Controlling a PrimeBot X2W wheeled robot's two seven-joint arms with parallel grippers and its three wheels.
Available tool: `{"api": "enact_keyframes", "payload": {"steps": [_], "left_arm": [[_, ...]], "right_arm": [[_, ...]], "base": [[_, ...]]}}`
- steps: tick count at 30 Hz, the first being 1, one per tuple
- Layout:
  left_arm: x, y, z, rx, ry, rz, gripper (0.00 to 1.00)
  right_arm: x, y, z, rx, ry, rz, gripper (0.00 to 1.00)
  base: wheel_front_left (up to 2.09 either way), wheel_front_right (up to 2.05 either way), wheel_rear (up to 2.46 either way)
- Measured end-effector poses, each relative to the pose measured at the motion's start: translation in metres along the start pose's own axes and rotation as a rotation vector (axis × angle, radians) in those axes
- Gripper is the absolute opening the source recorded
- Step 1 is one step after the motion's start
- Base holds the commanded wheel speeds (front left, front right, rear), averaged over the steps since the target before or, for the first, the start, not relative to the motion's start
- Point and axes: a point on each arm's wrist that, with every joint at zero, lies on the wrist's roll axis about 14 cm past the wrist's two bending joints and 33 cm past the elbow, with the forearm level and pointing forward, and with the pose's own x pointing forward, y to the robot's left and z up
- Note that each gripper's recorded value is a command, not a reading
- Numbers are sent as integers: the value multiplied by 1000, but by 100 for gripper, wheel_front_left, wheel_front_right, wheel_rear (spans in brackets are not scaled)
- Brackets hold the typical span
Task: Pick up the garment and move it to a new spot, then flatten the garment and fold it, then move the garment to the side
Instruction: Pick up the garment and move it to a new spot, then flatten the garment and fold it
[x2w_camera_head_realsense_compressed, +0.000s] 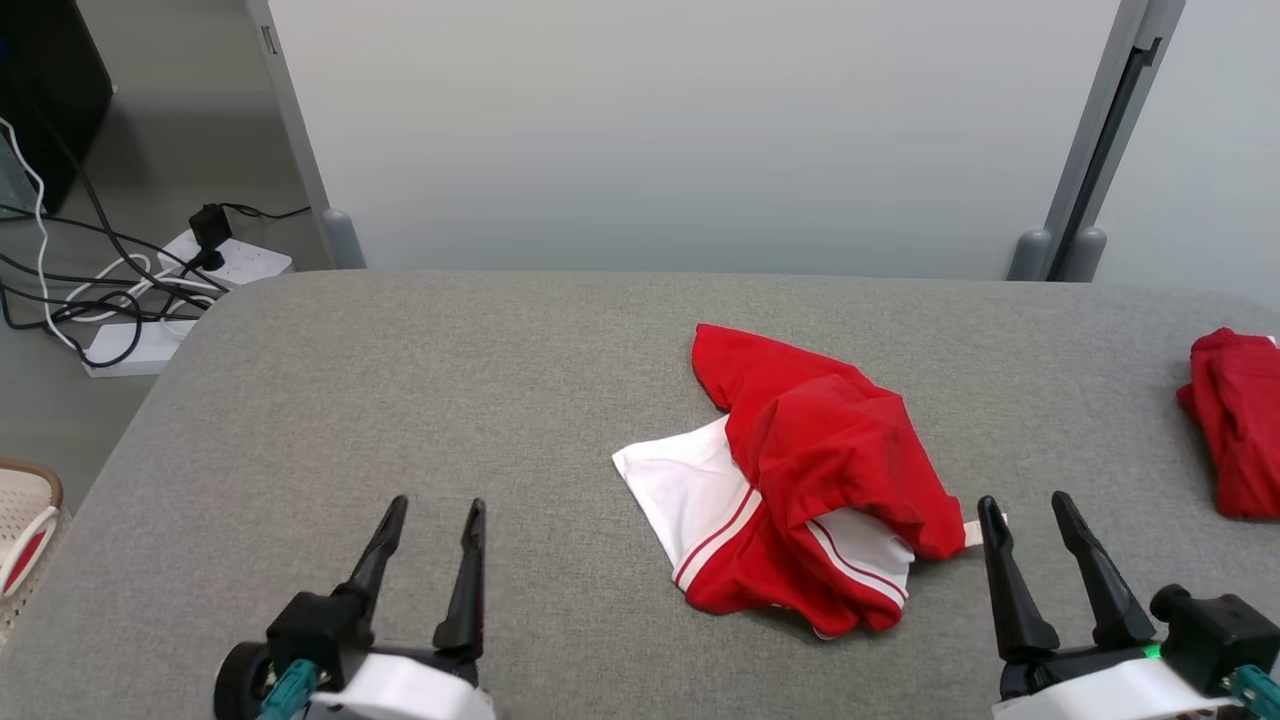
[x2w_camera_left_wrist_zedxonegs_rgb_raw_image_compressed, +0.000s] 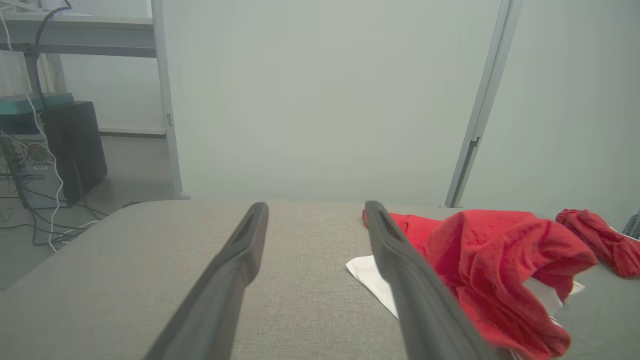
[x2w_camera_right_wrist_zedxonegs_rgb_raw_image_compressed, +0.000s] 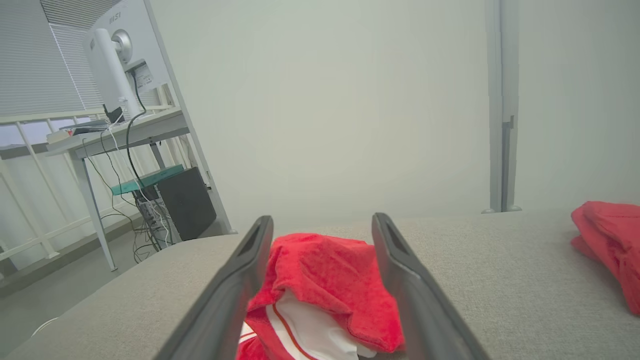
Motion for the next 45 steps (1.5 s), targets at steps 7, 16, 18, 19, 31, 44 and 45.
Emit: {"api": "enact_keyframes", "payload": {"steps": [7, 16, 18, 19, 31, 44, 45], "left_arm": [[-36, 16, -15, -1, 30, 82, 100], [-42, 10, -29, -14, 66, 68, 100], [-42, 9, -31, -15, 73, 66, 100], [-41, 7, -32, -15, 73, 62, 100], [-40, 9, -38, 4, 90, 60, 100], [-12, -36, -64, -48, 180, -85, 100], [-8, -42, -66, -60, 186, -105, 100]], "right_arm": [[-20, -9, 0, 26, 4, -36, 100], [-28, -12, -8, 24, 27, -53, 100], [-27, -11, -7, 26, 24, -50, 100], [-26, -10, -6, 26, 22, -49, 100], [-24, -10, -7, 35, 23, -50, 100], [-15, -12, -7, 55, 15, -58, 100], [-15, -14, -7, 50, 16, -61, 100]], "base": [[0, 0, 0], [0, 0, 0], [0, 0, 0], [0, 0, 0], [0, 0, 0], [0, 0, 0], [0, 0, 0]]}}
